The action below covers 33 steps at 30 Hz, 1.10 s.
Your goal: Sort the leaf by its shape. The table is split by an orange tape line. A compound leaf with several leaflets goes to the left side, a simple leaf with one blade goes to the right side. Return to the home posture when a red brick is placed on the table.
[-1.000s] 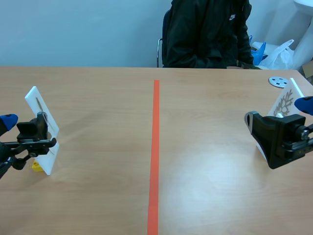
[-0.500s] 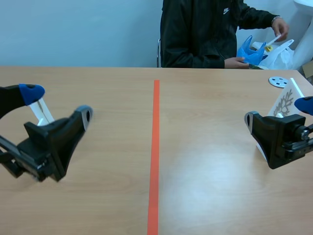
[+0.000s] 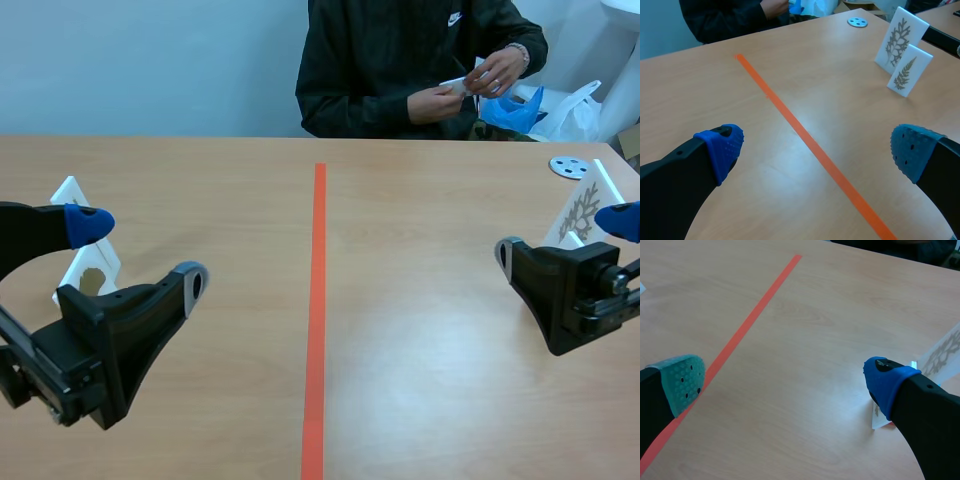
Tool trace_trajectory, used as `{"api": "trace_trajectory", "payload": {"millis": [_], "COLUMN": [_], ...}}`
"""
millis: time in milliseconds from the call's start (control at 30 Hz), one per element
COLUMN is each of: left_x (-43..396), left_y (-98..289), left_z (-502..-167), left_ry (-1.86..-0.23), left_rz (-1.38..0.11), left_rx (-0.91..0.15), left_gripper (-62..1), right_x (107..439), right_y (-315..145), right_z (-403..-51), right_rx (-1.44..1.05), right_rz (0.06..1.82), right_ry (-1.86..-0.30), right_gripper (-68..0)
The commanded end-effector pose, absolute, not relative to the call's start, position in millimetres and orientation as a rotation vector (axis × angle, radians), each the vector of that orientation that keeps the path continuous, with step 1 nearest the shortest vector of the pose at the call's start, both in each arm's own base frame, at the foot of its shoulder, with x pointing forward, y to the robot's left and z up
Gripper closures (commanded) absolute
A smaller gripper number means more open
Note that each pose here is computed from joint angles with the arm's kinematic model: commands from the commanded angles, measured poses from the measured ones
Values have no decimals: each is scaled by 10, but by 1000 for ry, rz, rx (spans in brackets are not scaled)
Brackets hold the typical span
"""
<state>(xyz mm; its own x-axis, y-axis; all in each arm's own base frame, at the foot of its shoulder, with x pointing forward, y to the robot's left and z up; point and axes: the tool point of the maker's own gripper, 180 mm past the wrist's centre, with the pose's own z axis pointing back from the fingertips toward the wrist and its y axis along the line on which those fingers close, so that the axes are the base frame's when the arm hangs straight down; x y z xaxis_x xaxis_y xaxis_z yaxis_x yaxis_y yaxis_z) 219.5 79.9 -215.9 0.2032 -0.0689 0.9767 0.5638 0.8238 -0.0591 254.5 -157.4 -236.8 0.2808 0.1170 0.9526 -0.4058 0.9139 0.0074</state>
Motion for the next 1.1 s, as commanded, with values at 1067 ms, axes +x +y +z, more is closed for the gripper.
{"api": "trace_trajectory", "payload": {"millis": [1067], "left_x": [2265], "left_y": [880], "left_z": [-2279], "left_ry": [-1289], "left_rz": [-371], "left_rx": [-418], "left_gripper": [-623], "right_x": [2589], "right_y": [-1606], "right_z": [-2279], "right_rx": [266], "right_rz": [360], "right_ry": [-1276], "right_gripper": [-679]}}
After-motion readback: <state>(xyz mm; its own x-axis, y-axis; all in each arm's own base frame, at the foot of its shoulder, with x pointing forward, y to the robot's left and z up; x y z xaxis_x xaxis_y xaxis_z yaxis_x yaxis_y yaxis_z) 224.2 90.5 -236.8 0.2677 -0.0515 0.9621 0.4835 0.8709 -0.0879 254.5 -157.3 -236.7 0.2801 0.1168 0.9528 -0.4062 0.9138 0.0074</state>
